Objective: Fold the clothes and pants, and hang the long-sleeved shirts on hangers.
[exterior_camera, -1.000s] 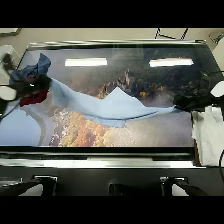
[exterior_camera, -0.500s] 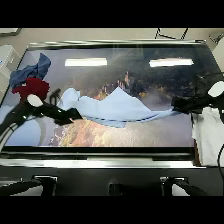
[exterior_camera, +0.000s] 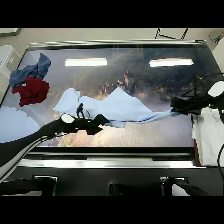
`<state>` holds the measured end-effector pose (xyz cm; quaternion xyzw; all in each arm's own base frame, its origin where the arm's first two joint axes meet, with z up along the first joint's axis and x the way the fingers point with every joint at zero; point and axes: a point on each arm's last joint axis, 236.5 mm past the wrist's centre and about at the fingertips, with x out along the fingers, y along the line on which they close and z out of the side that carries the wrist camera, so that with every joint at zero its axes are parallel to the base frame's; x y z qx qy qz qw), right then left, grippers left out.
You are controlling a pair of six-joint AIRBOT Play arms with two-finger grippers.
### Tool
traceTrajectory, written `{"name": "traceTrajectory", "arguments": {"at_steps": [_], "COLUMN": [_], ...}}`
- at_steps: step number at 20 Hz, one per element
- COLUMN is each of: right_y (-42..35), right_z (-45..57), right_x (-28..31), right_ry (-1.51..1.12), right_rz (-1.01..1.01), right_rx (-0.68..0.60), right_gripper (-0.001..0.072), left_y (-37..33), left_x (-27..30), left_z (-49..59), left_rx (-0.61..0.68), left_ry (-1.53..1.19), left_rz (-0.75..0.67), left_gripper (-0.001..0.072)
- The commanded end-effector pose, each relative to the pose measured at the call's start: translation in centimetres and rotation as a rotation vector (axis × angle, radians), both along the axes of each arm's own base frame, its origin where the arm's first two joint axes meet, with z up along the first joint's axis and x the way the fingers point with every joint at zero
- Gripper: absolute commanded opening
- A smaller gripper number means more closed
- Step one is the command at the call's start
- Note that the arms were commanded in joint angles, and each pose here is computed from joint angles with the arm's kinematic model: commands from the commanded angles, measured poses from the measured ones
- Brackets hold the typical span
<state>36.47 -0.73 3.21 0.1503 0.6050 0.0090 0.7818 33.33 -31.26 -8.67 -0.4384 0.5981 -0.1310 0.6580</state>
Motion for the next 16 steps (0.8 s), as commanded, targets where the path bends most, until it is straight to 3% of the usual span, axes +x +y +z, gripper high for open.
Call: {"name": "traceTrajectory", "arguments": {"at_steps": [1,4,6,8,11,14,16], "right_y": [0.1,0.1,0.2,0.2,0.2,0.1,-0.1], "right_z": [-0.1,0.0,-0.1,-0.1,-0.1,0.0,1.1], "right_x": [-0.2,-0.2,-0.3,-0.3,-0.4,-0.3,0.5], "right_ry": [0.008,0.009,0.013,0.014,0.016,0.013,-0.029], "right_rz": [0.003,0.003,0.004,0.004,0.005,0.004,0.018], "right_rx": [0.004,0.004,0.005,0.005,0.005,0.004,-0.012], "right_gripper": [0.0047,0.0047,0.0047,0.0047,0.0047,0.0047,0.0046], "left_y": [-2.4,-3.9,-4.3,-4.3,-4.5,-4.2,-2.7], "left_x": [1.1,2.2,2.3,2.2,2.1,2.2,2.9], "left_z": [-1.2,-1.0,-1.1,-1.2,-0.6,2.4,7.5], "left_rx": [-0.007,-0.008,-0.009,-0.006,0.001,0.016,0.068], "left_ry": [-0.006,-0.033,-0.034,-0.036,-0.081,-0.206,-0.426], "left_rz": [0.079,0.078,0.077,0.073,0.022,-0.076,-0.205], "left_gripper": [0.0622,0.0615,0.0457,0.0220,0.0020,0.0018,0.0018]}}
